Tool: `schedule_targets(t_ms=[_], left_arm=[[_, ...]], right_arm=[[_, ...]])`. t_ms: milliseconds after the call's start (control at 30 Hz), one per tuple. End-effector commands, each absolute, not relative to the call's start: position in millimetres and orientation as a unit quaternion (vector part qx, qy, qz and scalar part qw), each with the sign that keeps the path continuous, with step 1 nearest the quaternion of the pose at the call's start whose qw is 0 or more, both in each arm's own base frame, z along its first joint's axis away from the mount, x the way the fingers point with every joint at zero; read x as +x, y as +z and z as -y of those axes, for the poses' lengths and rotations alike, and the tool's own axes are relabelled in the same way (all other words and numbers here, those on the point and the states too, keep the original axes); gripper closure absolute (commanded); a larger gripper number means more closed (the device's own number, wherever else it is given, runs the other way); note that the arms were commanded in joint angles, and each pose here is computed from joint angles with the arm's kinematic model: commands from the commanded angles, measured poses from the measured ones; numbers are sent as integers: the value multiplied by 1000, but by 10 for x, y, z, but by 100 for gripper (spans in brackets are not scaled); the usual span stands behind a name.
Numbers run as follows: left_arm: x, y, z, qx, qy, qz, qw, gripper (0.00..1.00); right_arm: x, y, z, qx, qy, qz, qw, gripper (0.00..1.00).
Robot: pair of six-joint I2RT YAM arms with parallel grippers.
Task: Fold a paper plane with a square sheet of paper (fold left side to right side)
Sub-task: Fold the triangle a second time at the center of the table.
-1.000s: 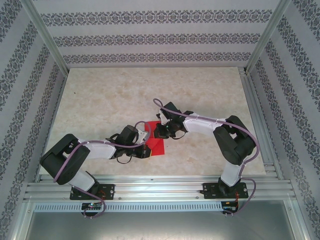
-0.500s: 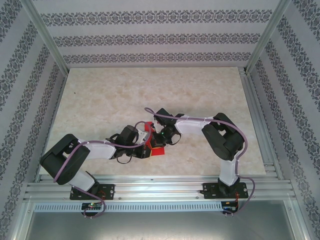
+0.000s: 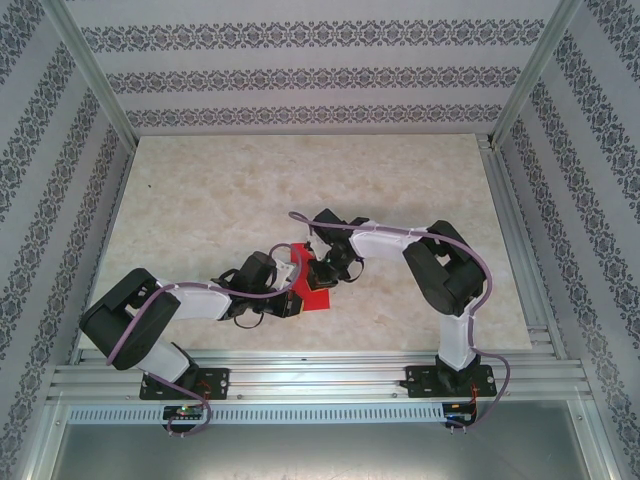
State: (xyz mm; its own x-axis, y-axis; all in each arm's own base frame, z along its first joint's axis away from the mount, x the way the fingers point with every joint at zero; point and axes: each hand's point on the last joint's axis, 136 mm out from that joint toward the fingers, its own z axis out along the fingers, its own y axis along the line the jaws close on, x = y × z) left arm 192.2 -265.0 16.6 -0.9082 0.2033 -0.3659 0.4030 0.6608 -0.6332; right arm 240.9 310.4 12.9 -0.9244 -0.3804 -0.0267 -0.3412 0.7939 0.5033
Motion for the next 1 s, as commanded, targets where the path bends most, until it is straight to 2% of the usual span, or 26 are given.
schedule_targets(t_ms=[0,333,600,833,967], left_arm=[[1666,-225,2342,161,-307,-934,86,100],[1648,-230,2323,163,-305,-934,87,100],[1661,-197,2350,168,-310,-931,89,100],[1653,-189,2348,168,-312,-931,89,100],[1661,-186,2352,169,-312,-931,90,100]], right_arm=[[2650,-35,-2805,180,-198,963,20,96],[2889,-49,-2492,168,-156,973,13,96],[3089,364,-2350,159,-158,974,-32,96],[2887,831,-2764,161,-273,947,-58,95],[2612,751,-3116,167,-321,931,-32,94]])
